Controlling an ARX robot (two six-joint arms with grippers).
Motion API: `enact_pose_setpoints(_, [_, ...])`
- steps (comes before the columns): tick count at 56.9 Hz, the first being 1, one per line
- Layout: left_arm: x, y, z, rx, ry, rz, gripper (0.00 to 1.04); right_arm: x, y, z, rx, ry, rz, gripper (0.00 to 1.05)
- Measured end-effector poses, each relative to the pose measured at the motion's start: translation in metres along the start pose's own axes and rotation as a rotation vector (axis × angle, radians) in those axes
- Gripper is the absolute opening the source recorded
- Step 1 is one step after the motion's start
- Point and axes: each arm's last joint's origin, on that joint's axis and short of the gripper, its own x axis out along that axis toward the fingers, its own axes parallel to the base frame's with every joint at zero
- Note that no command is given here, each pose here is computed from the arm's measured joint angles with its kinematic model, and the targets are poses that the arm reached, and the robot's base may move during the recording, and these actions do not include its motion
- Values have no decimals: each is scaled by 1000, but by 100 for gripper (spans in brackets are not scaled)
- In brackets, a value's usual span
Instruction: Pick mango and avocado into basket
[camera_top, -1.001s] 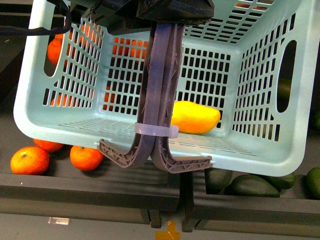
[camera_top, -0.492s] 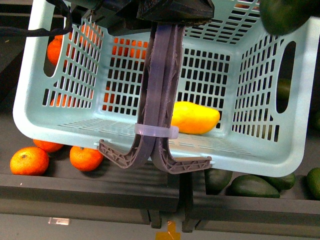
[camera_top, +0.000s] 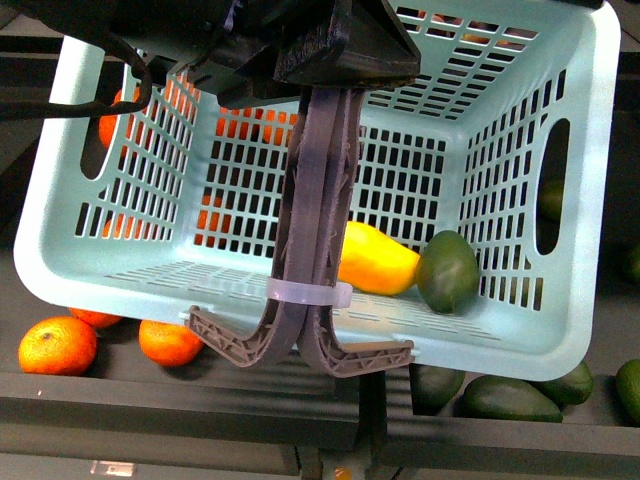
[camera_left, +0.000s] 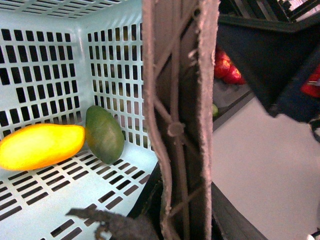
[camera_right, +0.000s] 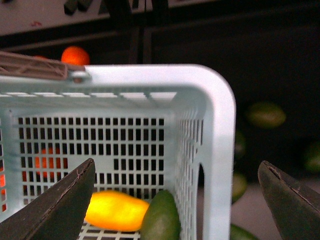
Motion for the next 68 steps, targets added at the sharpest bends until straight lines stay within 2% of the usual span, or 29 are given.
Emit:
enact_pose_setpoints(8, [0, 0, 0, 1, 0, 0, 7, -35, -8, 1, -96, -108, -11, 96])
enact_pose_setpoints(16, [0, 0, 0, 0, 1, -4, 7, -61, -15, -21, -194, -107, -32, 95])
enact_pose_setpoints(21, [0, 0, 0, 0, 1, -4, 7, -67, -29, -34, -149, -305, 53, 77])
enact_pose_setpoints(25, [0, 0, 0, 2, 1, -4, 7, -72, -43, -41, -131, -369, 54, 65])
enact_pose_setpoints(36, [0, 0, 0, 1, 0, -1, 7, -84, -78, -69, -145, -373, 47, 19])
enact_pose_setpoints(42, [0, 0, 0, 2, 1, -3, 7, -89, -88, -76, -150, -377, 47, 2])
enact_pose_setpoints(68, [0, 0, 0, 2, 0, -2, 7, -103, -116, -97, -149, -377, 55, 2])
